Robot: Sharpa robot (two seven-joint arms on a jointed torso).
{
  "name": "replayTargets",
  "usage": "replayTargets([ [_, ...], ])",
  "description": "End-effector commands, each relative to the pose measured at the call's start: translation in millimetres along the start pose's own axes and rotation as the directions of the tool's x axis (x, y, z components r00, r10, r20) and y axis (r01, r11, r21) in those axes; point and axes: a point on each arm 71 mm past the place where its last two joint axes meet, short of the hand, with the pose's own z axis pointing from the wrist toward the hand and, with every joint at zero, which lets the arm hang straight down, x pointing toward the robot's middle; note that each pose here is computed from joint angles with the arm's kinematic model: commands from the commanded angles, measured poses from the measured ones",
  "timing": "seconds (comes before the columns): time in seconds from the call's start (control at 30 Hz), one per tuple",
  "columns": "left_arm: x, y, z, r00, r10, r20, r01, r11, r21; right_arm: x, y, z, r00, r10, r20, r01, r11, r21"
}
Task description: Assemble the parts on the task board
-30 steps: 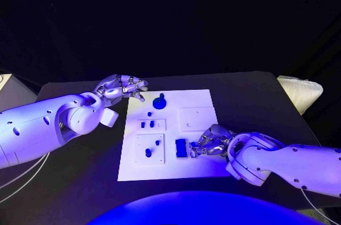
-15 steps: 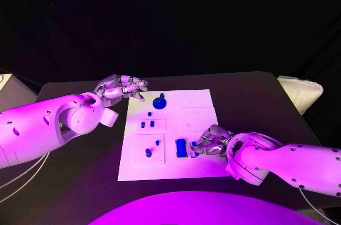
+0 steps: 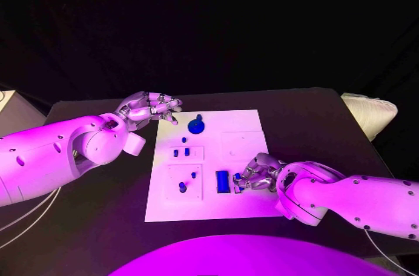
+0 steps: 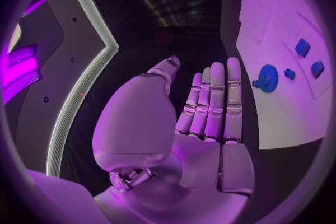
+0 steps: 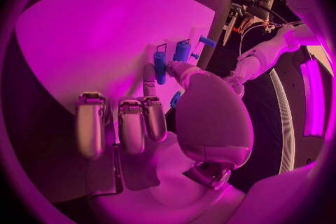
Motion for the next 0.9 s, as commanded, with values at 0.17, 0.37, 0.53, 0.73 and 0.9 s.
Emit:
replayTargets([
  [0.17,2.1,-0.8,0.4,1.0,-0.006,-0.017,0.006,1.0,0.004,4.9,0.1,-0.2,0.999,-0.028,-0.033,0.028,1.0,0.001],
  [0.37,1.7,-0.7,0.3,1.0,-0.006,-0.016,0.006,1.0,0.004,5.2,0.8,-1.2,0.999,-0.025,-0.031,0.024,1.0,-0.002],
  [0.53,1.8,-0.7,0.4,1.0,-0.006,-0.016,0.006,1.0,0.003,5.6,1.9,-2.6,0.999,-0.019,-0.027,0.019,1.0,-0.007],
  [0.73,1.5,-0.6,0.3,1.0,-0.005,-0.015,0.005,1.0,0.003,5.5,2.9,-4.0,1.0,-0.012,-0.018,0.012,1.0,-0.013],
  [0.9,1.4,-0.6,0.3,1.0,-0.005,-0.015,0.005,1.0,0.003,5.4,3.1,-5.0,1.0,-0.009,-0.014,0.009,1.0,-0.017],
])
